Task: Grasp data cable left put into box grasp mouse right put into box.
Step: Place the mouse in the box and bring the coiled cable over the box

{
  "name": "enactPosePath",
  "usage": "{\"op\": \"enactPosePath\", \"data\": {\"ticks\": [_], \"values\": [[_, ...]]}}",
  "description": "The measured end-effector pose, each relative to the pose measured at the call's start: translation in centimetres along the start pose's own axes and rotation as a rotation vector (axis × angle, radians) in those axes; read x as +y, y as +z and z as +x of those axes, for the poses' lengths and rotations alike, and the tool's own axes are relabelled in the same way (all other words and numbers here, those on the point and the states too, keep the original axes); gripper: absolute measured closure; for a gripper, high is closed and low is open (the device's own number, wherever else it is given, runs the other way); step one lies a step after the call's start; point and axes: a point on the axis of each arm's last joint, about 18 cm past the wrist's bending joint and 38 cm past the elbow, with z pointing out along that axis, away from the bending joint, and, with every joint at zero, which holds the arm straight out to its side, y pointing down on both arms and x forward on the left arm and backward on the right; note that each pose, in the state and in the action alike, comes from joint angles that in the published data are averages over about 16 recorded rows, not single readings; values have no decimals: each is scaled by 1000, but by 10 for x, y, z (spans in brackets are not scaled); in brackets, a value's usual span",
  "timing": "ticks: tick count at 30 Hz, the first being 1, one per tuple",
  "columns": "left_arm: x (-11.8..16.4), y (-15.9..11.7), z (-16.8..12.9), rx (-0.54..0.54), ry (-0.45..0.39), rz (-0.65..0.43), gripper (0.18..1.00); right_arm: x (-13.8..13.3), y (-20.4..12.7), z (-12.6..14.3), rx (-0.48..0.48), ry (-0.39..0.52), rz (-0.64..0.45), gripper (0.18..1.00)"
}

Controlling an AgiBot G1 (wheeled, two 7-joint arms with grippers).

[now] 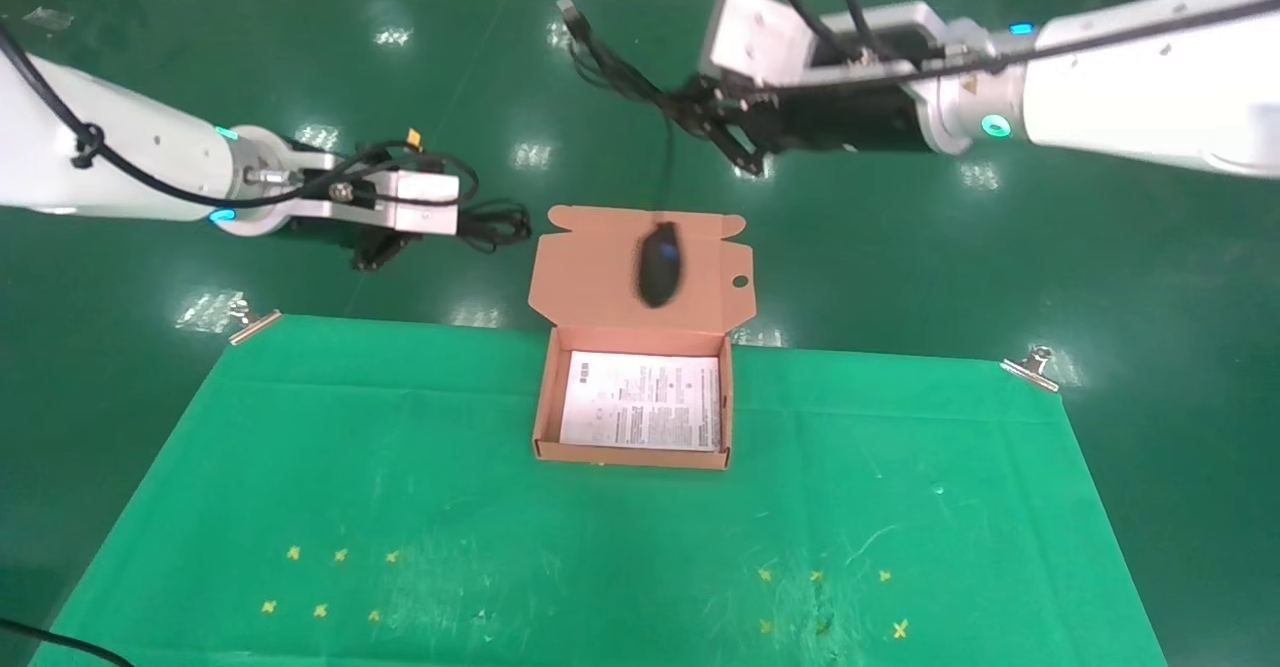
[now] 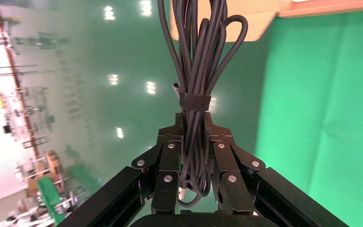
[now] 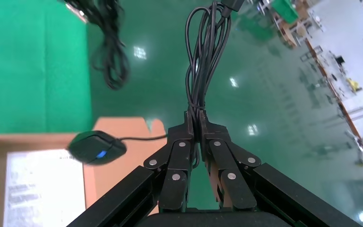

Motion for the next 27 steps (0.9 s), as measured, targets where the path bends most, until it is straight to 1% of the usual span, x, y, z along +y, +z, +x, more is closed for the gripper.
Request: {"op": "enactPosePath", "data": {"ticks": [6,12,19,27], "values": [[-2,-5,-10,-34,-12,10,931,-12,7,2,-12,-14,33,981],[1,-6,-11,-38,-32,6,931,-15,13,-1,-27,-37,38,981],[11,-4,-2,-15,-51,-22,931,-8,22,-13,-44,-43,24,981],[29,-2,13,24,-82,-86,932,6,39,-37,-83,-27,2,981]]}}
